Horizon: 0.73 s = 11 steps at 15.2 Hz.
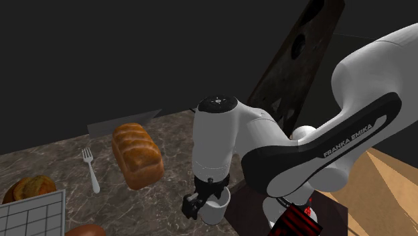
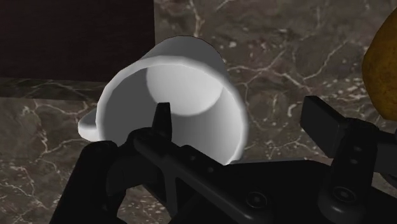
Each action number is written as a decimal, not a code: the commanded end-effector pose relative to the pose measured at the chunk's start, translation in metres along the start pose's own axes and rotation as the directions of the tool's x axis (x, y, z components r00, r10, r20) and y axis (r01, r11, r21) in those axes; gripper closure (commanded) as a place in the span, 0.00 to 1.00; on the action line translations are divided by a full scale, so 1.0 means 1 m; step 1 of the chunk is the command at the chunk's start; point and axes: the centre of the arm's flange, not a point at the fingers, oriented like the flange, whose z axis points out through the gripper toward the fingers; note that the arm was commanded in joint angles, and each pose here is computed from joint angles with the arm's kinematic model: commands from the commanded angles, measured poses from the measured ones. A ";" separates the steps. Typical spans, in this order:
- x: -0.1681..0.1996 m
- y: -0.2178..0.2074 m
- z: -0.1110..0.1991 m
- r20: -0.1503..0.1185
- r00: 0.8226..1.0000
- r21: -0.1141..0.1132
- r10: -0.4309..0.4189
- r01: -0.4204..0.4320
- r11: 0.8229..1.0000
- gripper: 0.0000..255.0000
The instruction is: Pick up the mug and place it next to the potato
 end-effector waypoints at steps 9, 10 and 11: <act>0.000 0.000 -0.050 0.000 1.000 0.000 0.000 0.000 1.000 0.00; 0.000 0.000 -0.050 0.000 1.000 0.000 0.000 0.000 1.000 0.00; 0.000 0.000 -0.050 0.000 1.000 0.000 0.000 0.000 1.000 0.00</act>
